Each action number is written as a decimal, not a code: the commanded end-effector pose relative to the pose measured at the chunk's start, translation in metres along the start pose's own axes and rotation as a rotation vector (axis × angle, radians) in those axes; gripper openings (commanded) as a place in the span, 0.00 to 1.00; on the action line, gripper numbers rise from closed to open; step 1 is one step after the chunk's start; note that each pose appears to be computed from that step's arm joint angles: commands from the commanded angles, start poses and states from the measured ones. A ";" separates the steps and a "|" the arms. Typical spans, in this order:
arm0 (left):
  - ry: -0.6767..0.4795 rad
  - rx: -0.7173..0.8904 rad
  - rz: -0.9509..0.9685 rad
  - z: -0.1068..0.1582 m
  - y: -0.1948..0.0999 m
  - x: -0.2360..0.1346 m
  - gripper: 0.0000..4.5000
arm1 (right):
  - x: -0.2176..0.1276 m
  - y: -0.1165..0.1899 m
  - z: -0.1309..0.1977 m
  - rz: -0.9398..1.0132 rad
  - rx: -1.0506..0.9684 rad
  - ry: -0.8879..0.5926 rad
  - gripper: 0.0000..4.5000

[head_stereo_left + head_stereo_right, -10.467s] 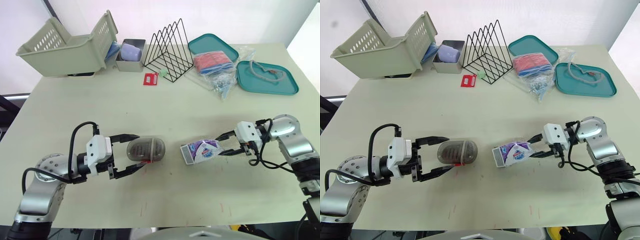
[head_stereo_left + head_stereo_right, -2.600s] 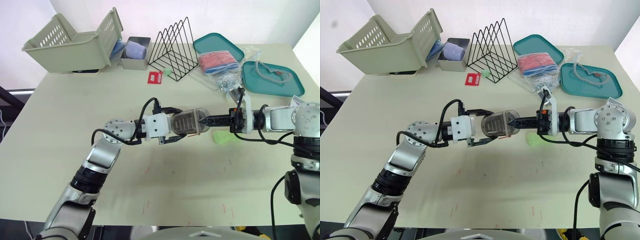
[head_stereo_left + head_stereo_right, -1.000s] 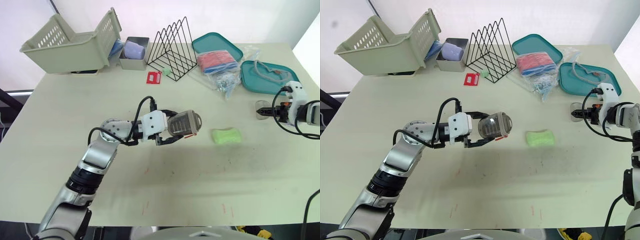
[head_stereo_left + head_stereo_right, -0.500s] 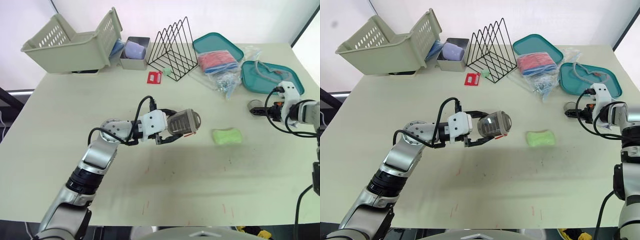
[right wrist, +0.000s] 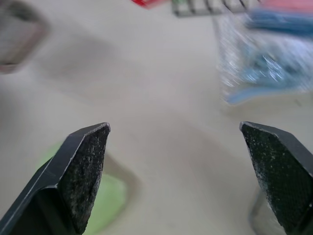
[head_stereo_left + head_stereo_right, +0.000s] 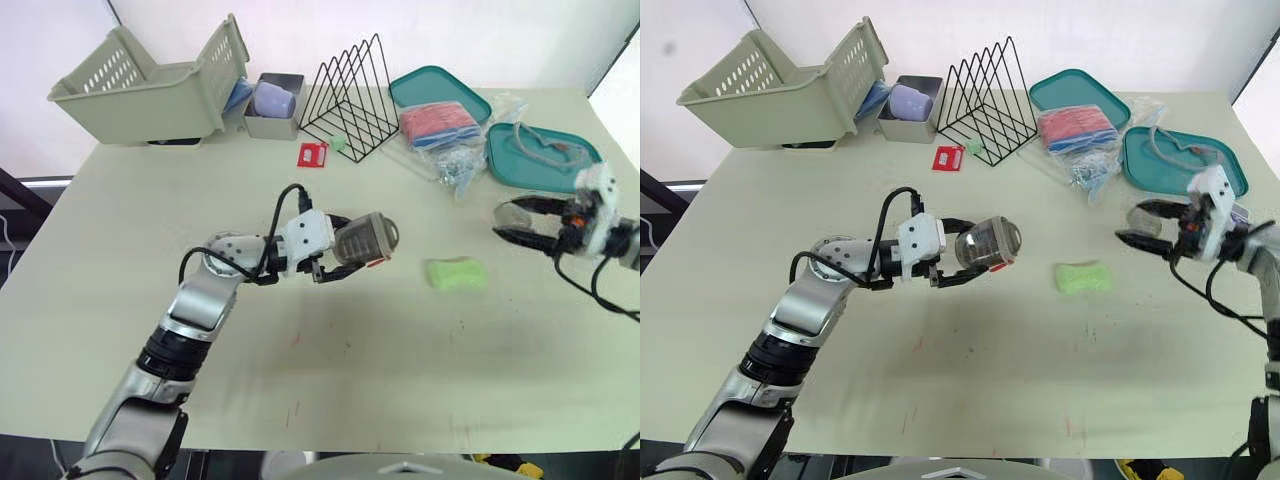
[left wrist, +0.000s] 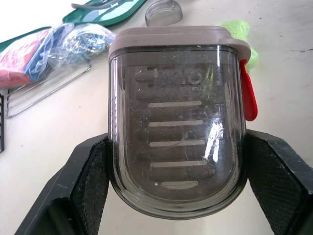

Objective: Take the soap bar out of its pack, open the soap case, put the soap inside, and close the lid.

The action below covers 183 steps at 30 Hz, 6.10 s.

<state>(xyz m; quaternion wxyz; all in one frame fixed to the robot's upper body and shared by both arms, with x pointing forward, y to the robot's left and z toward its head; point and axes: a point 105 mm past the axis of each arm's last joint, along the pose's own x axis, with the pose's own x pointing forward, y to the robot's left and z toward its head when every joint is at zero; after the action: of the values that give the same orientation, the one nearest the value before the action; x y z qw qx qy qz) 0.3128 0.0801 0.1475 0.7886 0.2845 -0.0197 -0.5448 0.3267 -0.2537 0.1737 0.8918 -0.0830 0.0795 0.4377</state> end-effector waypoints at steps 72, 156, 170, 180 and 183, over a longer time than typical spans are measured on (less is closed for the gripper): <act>0.541 -0.022 -0.375 -0.023 0.028 -0.033 0.91 | -0.033 0.040 -0.082 0.220 -0.302 -0.054 1.00; 0.726 -0.406 -0.473 -0.115 -0.063 -0.074 0.91 | -0.035 0.041 -0.078 0.245 -0.346 -0.023 1.00; 0.763 -0.163 -0.442 -0.142 -0.058 -0.095 0.91 | -0.032 0.041 -0.078 0.254 -0.346 -0.026 1.00; 0.743 -0.491 -0.481 -0.129 -0.070 -0.106 0.91 | -0.030 0.042 -0.079 0.259 -0.343 -0.025 1.00; 0.742 -0.491 -0.469 -0.129 -0.067 -0.106 0.91 | -0.030 0.042 -0.080 0.259 -0.341 -0.024 1.00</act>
<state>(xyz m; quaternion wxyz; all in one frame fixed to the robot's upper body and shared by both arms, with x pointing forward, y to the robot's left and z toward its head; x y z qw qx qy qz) 0.2851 0.1928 0.0812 0.6800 0.3123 0.3510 -0.5629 0.2672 -0.2699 0.0900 0.8070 -0.2018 0.0212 0.5547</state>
